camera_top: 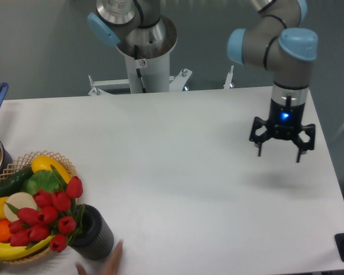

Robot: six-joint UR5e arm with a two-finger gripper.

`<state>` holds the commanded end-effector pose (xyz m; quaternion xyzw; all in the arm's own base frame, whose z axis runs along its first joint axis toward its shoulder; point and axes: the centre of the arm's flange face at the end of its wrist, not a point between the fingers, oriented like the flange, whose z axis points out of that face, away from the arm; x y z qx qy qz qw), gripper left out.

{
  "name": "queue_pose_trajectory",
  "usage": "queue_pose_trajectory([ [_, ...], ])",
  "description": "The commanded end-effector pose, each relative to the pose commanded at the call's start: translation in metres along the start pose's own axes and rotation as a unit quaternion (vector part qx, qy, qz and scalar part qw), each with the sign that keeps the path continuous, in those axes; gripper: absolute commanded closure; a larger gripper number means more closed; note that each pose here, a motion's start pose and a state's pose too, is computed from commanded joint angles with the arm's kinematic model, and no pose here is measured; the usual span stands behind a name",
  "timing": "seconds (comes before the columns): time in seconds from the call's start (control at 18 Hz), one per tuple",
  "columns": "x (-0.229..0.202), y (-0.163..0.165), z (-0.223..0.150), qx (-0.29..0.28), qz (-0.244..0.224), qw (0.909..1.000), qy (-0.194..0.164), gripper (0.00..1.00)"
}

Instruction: Insert the flowers into the vase

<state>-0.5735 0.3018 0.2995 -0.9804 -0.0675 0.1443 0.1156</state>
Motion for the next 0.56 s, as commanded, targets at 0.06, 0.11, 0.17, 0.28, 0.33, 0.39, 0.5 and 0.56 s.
queue_pose_trajectory([
  [0.06, -0.001, -0.001, -0.003, -0.008, 0.003, 0.9999, -0.005, 0.00],
  [0.11, 0.001, 0.000, -0.004, -0.013, 0.002, 0.9999, -0.001, 0.00],
  [0.17, 0.004, 0.001, -0.001, -0.017, 0.003, 0.9998, 0.009, 0.00],
  [0.28, 0.005, 0.000, -0.005, -0.025, 0.002, 0.9993, 0.027, 0.00],
  [0.33, 0.003, -0.001, -0.008, -0.029, 0.005, 0.9991, 0.031, 0.00],
  [0.39, 0.003, -0.001, -0.008, -0.039, 0.013, 0.9986, 0.033, 0.00],
  [0.5, 0.009, -0.008, -0.008, -0.065, 0.028, 0.9972, 0.023, 0.00],
  [0.56, 0.014, -0.013, -0.006, -0.071, 0.035, 0.9966, 0.022, 0.00],
])
